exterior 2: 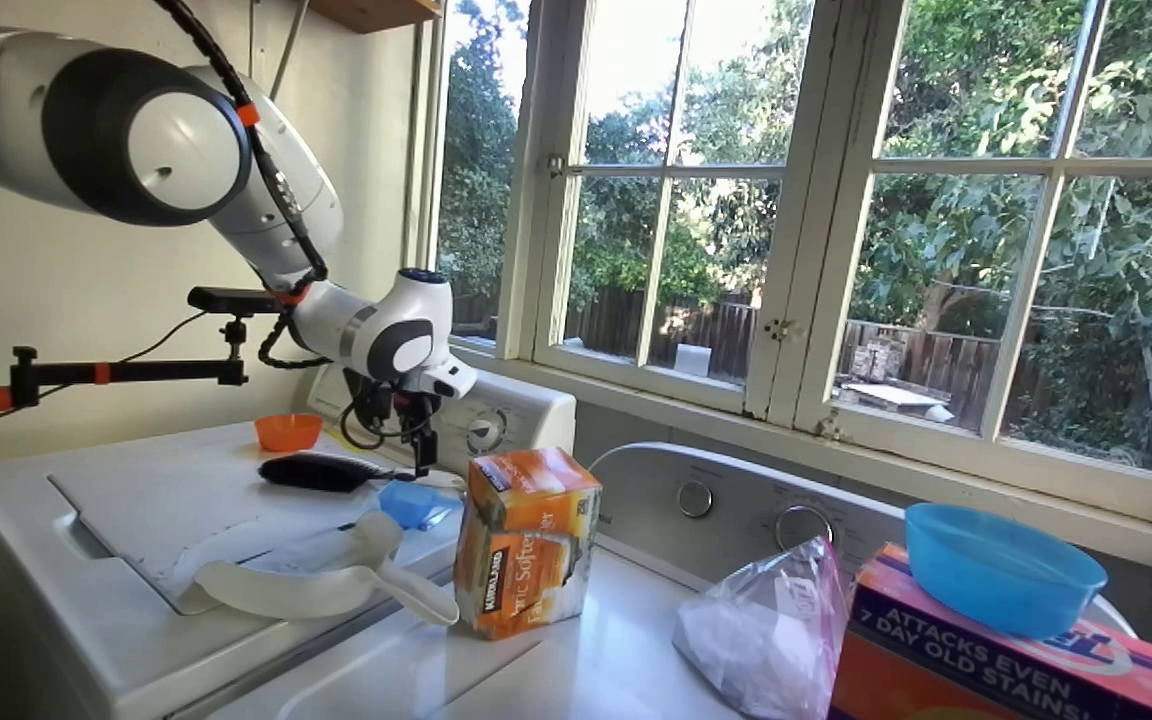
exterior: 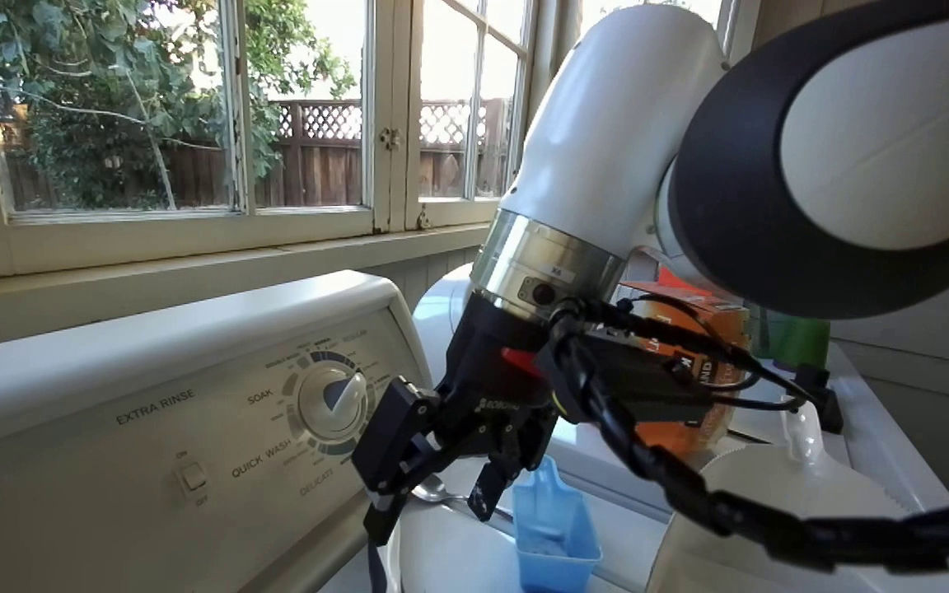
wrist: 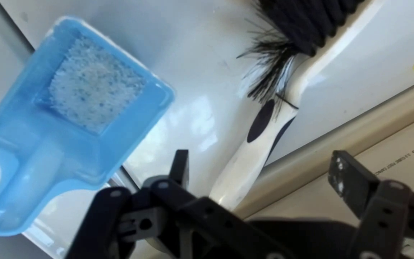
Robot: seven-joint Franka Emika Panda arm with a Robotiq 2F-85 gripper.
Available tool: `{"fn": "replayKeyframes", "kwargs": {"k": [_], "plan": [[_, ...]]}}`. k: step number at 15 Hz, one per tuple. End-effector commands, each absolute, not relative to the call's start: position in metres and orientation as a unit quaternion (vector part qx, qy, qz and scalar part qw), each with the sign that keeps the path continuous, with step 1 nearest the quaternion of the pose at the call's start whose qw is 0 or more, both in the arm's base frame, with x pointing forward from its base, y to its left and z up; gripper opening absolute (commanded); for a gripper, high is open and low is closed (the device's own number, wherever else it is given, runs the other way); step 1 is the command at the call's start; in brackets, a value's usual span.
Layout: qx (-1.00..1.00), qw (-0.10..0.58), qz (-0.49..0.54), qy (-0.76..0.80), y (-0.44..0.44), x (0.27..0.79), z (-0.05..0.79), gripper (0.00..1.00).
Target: Use the white hand broom to sweep the white detergent on the dustpan
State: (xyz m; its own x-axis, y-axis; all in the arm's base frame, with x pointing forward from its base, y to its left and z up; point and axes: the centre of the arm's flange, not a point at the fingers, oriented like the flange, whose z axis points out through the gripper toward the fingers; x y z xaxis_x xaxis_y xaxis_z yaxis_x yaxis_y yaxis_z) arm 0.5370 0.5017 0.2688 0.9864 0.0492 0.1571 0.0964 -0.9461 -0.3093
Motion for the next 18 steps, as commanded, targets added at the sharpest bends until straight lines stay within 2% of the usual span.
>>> {"fn": "replayKeyframes", "kwargs": {"k": [1, 9, 10, 11, 14, 16, 18], "plan": [[-0.984, 0.149, -0.086, -0.037, 0.519, 0.551, 0.255, 1.0], [-0.985, 0.124, -0.094, -0.073, 0.53, 0.553, 0.238, 1.0], [-0.985, 0.12, -0.097, -0.081, 0.531, 0.552, 0.236, 0.92], [-0.985, 0.116, -0.098, -0.087, 0.532, 0.552, 0.235, 0.75], [-0.984, 0.105, -0.104, -0.099, 0.533, 0.55, 0.232, 0.48], [-0.984, 0.101, -0.107, -0.105, 0.534, 0.55, 0.233, 0.33], [-0.983, 0.1, -0.11, -0.108, 0.535, 0.551, 0.234, 0.25]]}}
